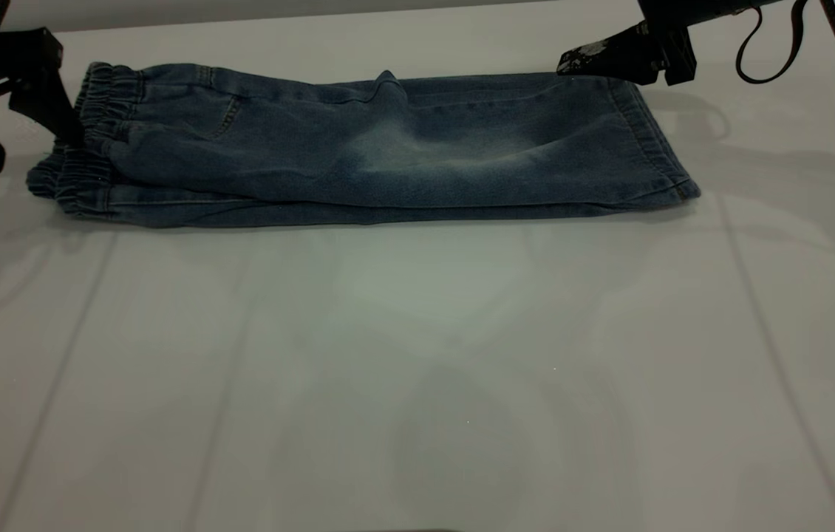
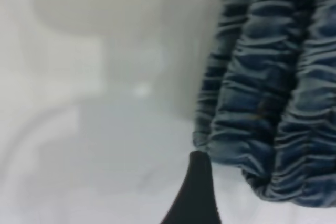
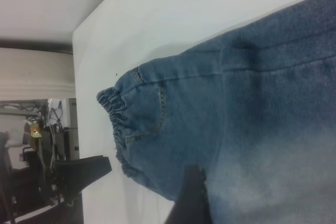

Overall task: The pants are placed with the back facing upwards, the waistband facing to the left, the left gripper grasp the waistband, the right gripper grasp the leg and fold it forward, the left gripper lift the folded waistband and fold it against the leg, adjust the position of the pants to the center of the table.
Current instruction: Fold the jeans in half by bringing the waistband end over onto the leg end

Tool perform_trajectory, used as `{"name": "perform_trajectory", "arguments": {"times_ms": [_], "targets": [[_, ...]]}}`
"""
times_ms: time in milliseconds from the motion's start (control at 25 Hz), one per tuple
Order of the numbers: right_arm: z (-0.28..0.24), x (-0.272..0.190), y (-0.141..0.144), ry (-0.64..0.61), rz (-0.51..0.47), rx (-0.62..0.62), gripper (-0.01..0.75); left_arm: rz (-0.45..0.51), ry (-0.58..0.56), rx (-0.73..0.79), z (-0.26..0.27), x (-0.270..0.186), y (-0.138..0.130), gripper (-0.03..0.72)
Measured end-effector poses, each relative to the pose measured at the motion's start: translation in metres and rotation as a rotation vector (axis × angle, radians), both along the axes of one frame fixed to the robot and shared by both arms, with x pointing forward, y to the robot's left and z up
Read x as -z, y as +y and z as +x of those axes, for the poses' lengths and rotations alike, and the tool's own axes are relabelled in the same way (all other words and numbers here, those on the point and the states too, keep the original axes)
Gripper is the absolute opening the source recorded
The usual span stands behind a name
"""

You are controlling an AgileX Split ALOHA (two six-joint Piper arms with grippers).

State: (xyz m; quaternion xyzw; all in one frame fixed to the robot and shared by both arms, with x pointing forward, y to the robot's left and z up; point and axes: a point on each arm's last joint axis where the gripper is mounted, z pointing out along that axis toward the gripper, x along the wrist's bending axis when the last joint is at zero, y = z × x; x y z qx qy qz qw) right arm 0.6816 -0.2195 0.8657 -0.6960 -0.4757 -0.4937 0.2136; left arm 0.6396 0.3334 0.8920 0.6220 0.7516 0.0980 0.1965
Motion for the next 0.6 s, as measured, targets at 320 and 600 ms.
{"name": "perform_trajectory", "arguments": {"times_ms": [320,600], "targets": [[0.0,0.0,0.0,0.001,-0.001,-0.002,0.561,-0.048,0.053,-0.056,0.003,0.046,-0.003,0.587],[-0.001,0.001,0.0,0.01,-0.006,-0.012,0.561,-0.047,-0.015,-0.062,0.012,0.051,-0.017,0.52]]}}
